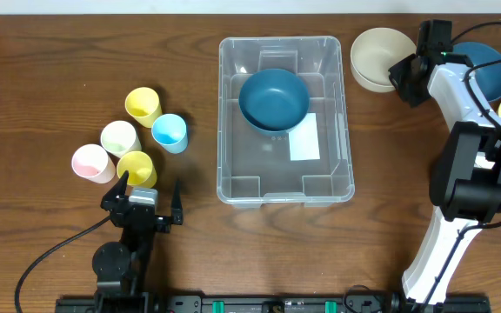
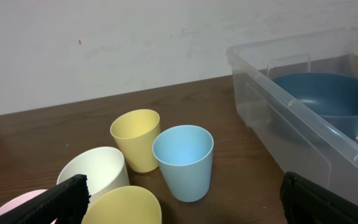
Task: Pack container
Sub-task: 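Move the right gripper to the beige bowl and grasp its rim, then carry the beige bowl and stack it onto the teal bowl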
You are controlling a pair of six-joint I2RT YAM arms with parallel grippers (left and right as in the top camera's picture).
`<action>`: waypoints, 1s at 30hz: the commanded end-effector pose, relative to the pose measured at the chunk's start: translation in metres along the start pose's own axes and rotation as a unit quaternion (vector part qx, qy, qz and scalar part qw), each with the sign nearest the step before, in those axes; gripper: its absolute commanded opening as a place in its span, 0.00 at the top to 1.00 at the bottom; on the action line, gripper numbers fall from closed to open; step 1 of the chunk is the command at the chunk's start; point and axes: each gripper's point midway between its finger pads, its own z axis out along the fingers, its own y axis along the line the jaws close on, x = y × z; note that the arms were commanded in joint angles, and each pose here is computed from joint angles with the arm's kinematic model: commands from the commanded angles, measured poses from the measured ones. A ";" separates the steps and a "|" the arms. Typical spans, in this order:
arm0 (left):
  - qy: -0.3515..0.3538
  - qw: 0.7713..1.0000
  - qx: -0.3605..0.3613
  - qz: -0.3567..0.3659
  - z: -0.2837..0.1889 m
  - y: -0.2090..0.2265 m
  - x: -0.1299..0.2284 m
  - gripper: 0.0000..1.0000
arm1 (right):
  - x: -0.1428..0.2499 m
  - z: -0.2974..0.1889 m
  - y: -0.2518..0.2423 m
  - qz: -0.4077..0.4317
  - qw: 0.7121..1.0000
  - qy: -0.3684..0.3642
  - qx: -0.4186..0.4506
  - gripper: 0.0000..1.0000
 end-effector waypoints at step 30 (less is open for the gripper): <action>0.021 1.000 0.008 0.002 0.001 -0.003 0.015 0.02 | 0.103 -0.322 0.114 -0.339 0.900 0.037 -0.271 0.99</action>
